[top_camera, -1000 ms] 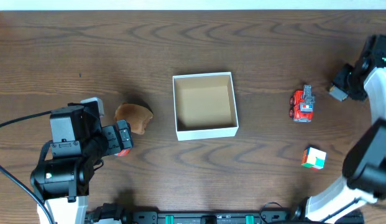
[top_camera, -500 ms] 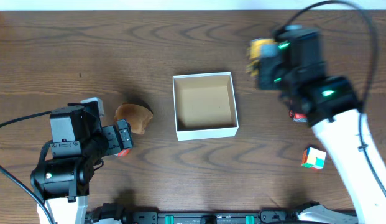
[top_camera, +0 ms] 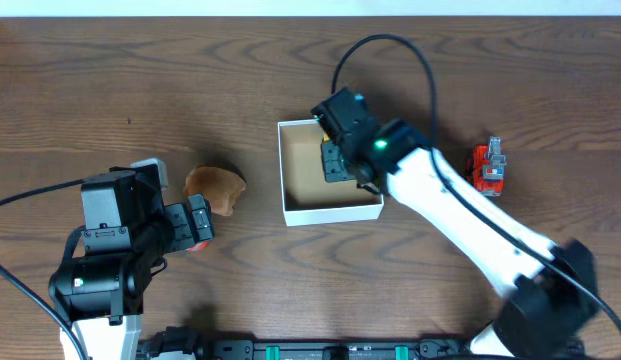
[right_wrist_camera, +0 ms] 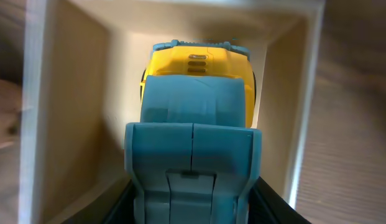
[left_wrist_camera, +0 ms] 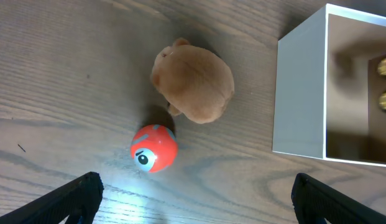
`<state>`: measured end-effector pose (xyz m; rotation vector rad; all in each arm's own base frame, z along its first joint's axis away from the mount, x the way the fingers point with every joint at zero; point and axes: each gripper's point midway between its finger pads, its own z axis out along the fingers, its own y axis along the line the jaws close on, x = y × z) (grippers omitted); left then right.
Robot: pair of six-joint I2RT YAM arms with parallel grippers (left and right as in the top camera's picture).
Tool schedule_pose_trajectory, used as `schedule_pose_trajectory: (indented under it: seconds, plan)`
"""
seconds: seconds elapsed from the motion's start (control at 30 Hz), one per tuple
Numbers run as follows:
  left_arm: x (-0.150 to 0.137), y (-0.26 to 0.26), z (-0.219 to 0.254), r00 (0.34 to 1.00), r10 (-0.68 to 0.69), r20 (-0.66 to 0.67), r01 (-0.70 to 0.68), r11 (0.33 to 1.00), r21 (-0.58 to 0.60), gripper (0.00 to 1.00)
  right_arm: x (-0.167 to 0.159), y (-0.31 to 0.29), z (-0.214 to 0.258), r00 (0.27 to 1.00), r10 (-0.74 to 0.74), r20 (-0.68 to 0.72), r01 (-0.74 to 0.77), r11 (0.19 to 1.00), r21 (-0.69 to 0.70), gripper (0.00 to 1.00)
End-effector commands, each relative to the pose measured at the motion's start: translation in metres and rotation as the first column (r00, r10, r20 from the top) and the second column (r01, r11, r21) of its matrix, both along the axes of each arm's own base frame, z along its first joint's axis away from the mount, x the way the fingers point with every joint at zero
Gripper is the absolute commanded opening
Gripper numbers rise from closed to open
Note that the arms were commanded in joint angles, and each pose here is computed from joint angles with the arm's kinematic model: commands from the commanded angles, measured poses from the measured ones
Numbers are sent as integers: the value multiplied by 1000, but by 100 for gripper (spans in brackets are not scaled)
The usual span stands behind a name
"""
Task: Pack container
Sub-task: 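Carry the dump truck with the right gripper into the white box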
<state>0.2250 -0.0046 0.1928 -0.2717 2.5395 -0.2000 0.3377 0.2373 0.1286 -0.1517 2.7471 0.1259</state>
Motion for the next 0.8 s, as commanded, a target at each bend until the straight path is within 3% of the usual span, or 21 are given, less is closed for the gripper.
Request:
schedule_pose_trajectory:
  seconds: [0.0, 0.2, 0.57, 0.7, 0.77]
  plan:
    - [2, -2, 6, 1000, -8, 14, 8, 1000, -8, 98, 13, -10, -11, 997, -79, -1, 79, 997, -15, 1]
    - [2, -2, 6, 1000, -8, 14, 8, 1000, -8, 98, 24, -26, -34, 987, -156, -46, 154, 987, -42, 1]
    - [0, -3, 5, 1000, -8, 7, 8, 1000, -8, 98, 17, -22, -64, 983, -143, -117, 134, 988, -78, 5]
    - [-1, -3, 4, 1000, -8, 3, 8, 1000, -9, 98, 19, -21, -65, 984, -142, -112, 134, 988, -74, 26]
    - [-1, -3, 4, 1000, -8, 3, 8, 1000, -9, 98, 19, -21, -64, 984, -142, -109, 134, 988, -72, 47]
